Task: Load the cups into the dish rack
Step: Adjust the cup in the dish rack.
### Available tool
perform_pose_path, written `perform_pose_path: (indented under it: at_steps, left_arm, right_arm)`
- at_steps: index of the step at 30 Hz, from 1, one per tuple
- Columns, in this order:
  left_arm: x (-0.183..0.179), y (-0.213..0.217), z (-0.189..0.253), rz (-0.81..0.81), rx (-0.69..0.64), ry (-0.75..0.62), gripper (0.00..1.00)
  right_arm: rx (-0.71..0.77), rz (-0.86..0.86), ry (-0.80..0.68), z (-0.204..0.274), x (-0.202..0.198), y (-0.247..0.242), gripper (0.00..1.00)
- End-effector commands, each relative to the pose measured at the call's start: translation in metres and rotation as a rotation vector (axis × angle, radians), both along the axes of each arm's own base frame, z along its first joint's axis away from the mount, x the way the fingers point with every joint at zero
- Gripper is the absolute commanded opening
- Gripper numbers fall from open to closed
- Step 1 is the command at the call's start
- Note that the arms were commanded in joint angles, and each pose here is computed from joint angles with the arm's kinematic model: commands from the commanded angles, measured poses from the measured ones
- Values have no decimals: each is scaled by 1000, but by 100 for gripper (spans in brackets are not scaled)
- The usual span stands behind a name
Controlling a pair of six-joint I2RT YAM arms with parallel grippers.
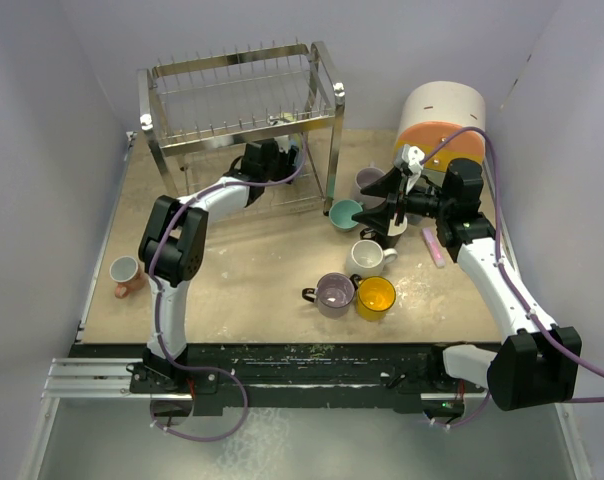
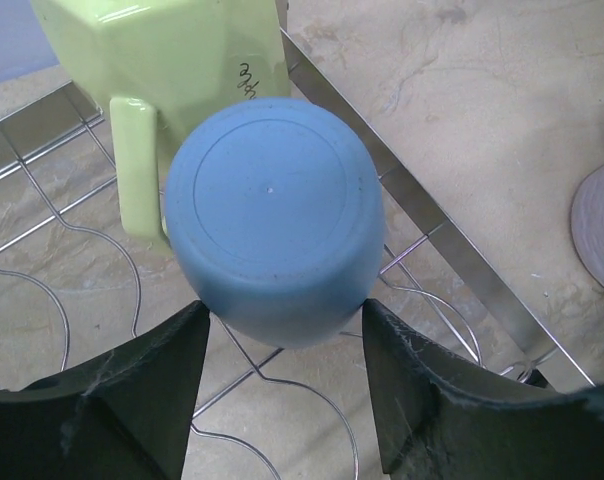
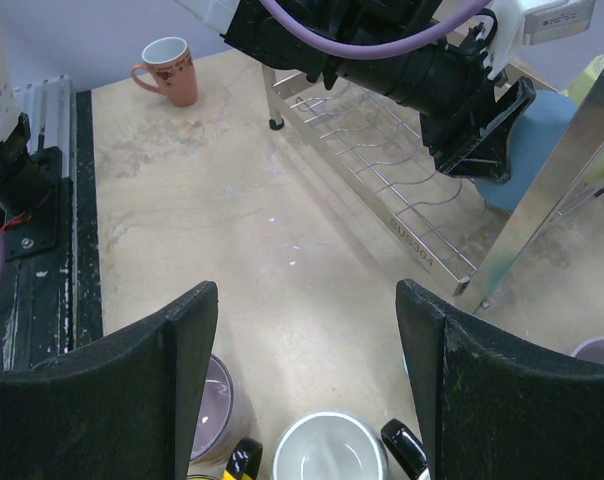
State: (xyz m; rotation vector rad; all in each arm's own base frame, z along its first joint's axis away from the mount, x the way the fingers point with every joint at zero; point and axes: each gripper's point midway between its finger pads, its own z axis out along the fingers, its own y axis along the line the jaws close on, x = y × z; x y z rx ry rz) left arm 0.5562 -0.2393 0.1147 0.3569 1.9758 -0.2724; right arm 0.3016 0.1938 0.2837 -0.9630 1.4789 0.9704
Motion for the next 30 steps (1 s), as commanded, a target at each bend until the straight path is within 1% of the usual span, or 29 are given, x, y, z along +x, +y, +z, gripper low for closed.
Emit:
perform_pose_path:
  at_steps: [1, 5, 8, 16, 20, 22, 27, 30]
  left_arm:
    - [16, -9, 46, -25, -55, -101, 63]
    - [19, -16, 46, -45, -71, -95, 60]
    - [20, -18, 43, -50, -77, -86, 60]
    - [15, -18, 37, -59, -76, -67, 75]
    - [10, -15, 44, -51, -83, -72, 88]
    - [7, -13, 45, -43, -85, -72, 92]
    - [-5, -11, 49, -55, -98, -67, 100]
    - [-14, -12, 47, -80, -102, -60, 99]
  right_arm:
    - [4, 8, -79, 13, -2, -1, 74]
    - [3, 8, -78, 13, -2, -1, 74]
    - [3, 8, -78, 13, -2, -1, 74]
    - [0, 6, -83, 14, -2, -2, 74]
    - [0, 6, -86, 14, -2, -2, 74]
    - [-1, 5, -86, 14, -2, -2, 74]
    - [-3, 2, -86, 13, -1, -2, 74]
    - [-5, -1, -88, 13, 0, -2, 74]
